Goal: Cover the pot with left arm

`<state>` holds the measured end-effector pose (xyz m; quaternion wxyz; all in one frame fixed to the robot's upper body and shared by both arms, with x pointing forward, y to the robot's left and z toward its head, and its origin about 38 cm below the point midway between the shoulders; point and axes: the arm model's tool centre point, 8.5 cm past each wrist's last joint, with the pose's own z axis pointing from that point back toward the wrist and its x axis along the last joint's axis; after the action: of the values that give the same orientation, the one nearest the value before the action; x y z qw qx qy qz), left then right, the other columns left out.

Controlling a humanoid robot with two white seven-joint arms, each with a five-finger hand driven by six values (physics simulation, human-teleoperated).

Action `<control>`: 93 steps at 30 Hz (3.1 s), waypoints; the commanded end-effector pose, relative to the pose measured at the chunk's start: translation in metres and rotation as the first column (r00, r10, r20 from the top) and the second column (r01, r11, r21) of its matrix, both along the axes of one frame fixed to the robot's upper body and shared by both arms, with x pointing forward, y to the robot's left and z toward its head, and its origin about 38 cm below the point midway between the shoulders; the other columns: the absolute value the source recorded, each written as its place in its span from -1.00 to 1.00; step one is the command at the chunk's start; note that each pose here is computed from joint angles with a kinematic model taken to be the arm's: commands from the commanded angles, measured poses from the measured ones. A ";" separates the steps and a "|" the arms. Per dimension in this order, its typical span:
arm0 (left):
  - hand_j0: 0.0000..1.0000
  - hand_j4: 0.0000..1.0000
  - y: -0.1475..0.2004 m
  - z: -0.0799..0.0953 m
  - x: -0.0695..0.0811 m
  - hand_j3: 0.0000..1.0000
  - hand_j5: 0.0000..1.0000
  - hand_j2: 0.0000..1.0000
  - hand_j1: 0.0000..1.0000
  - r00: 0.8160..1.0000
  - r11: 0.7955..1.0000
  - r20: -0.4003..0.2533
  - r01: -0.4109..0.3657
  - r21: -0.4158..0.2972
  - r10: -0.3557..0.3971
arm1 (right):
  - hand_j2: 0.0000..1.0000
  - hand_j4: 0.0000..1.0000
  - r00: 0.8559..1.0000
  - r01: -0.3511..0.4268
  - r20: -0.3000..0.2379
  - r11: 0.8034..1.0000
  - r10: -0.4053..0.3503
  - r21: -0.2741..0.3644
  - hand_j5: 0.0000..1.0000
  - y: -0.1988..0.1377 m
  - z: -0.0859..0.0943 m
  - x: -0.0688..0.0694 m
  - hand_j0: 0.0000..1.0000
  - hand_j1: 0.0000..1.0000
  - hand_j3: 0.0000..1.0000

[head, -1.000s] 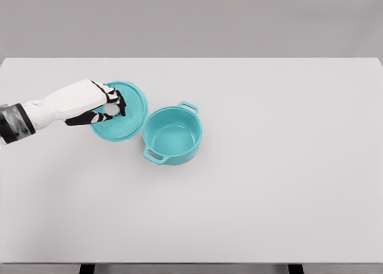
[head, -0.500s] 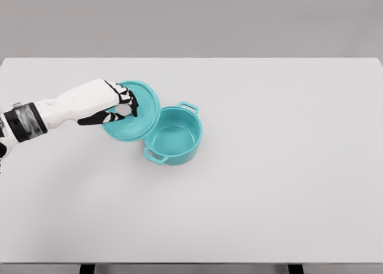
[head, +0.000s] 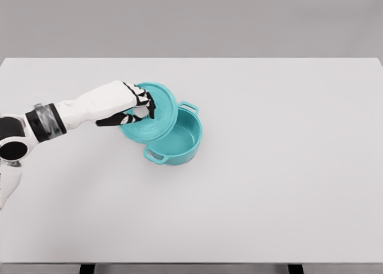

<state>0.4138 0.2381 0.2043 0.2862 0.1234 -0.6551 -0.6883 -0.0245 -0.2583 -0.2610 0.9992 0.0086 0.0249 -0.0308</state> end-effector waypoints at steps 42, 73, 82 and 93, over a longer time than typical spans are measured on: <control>0.32 0.32 -0.043 -0.025 -0.003 0.32 0.32 0.32 0.32 0.998 0.998 -0.045 0.052 -0.030 -0.053 | 1.00 1.00 1.000 0.000 0.000 1.000 0.000 0.000 1.00 0.000 0.000 0.000 1.00 1.00 1.00; 0.45 0.45 -0.049 -0.005 -0.010 0.45 0.45 0.45 0.45 0.996 0.996 0.015 0.083 -0.033 -0.083 | 1.00 1.00 1.000 0.000 0.000 1.000 0.000 0.000 1.00 0.000 0.000 0.000 1.00 1.00 1.00; 1.00 1.00 0.003 0.023 -0.023 1.00 1.00 1.00 1.00 0.996 1.000 0.093 0.010 0.000 -0.010 | 1.00 1.00 1.000 0.000 0.000 1.000 0.000 0.000 1.00 0.000 0.000 0.000 1.00 1.00 1.00; 1.00 1.00 0.121 0.057 -0.035 1.00 1.00 1.00 1.00 0.981 0.983 0.071 -0.181 0.010 0.180 | 1.00 1.00 1.000 0.000 0.000 1.000 0.000 0.000 1.00 0.000 0.000 0.000 1.00 1.00 1.00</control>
<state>0.3784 0.3473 0.2562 0.3142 0.2032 -0.6451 -0.6662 -0.0246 -0.2583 -0.2610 0.9992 0.0086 0.0250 -0.0309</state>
